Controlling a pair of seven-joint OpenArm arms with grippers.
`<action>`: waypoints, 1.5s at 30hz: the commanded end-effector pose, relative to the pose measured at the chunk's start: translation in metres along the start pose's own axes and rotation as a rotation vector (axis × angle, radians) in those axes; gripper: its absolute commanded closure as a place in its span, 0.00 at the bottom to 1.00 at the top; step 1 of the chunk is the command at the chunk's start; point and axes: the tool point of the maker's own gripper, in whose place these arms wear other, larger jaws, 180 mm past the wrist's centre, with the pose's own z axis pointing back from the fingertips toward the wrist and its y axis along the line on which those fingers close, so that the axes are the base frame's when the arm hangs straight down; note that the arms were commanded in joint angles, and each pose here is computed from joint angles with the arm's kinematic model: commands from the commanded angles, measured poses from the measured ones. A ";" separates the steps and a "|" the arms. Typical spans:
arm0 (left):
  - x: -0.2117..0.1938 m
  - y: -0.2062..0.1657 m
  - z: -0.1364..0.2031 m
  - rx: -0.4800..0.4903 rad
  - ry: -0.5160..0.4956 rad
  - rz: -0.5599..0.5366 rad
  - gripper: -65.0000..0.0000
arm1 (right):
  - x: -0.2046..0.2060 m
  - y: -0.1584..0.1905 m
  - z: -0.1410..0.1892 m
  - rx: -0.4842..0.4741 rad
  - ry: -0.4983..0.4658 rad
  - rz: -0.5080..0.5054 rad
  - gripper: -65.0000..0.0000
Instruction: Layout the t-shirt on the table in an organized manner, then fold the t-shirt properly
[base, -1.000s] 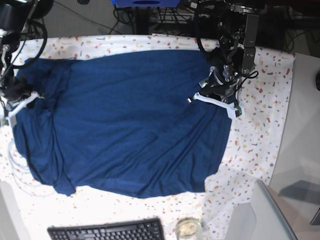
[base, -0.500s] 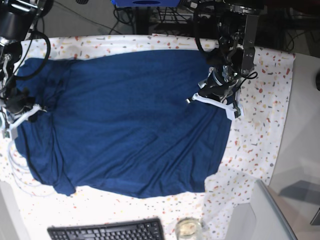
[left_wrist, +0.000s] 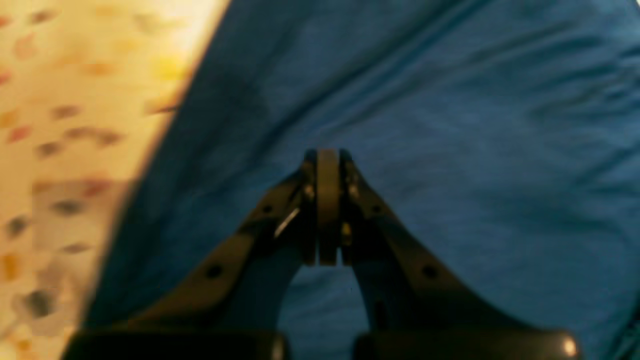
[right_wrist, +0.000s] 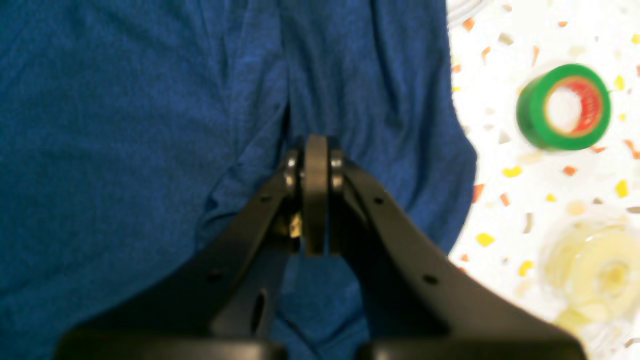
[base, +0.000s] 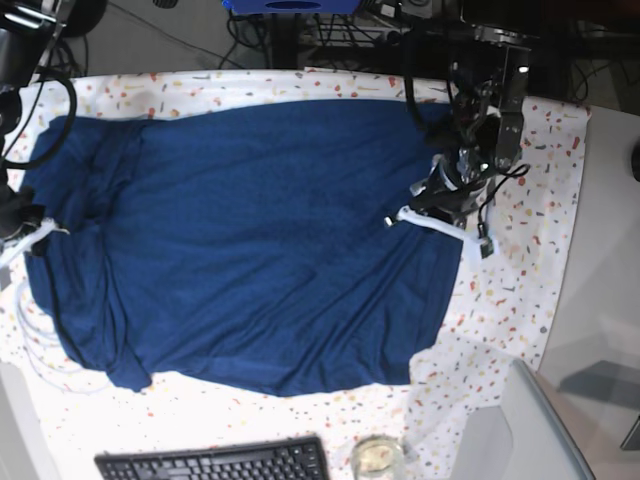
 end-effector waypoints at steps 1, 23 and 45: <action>0.014 -0.004 0.002 -0.013 -0.040 0.001 1.00 | 0.019 -0.006 0.005 -0.008 -0.055 0.009 1.00; 0.032 -0.001 -0.042 0.045 -0.001 0.049 0.64 | 0.017 -0.011 0.002 -0.015 -0.036 0.017 1.00; 0.034 -0.001 -0.053 0.062 0.020 0.058 0.65 | 0.017 -0.011 0.002 -0.013 -0.036 0.016 1.00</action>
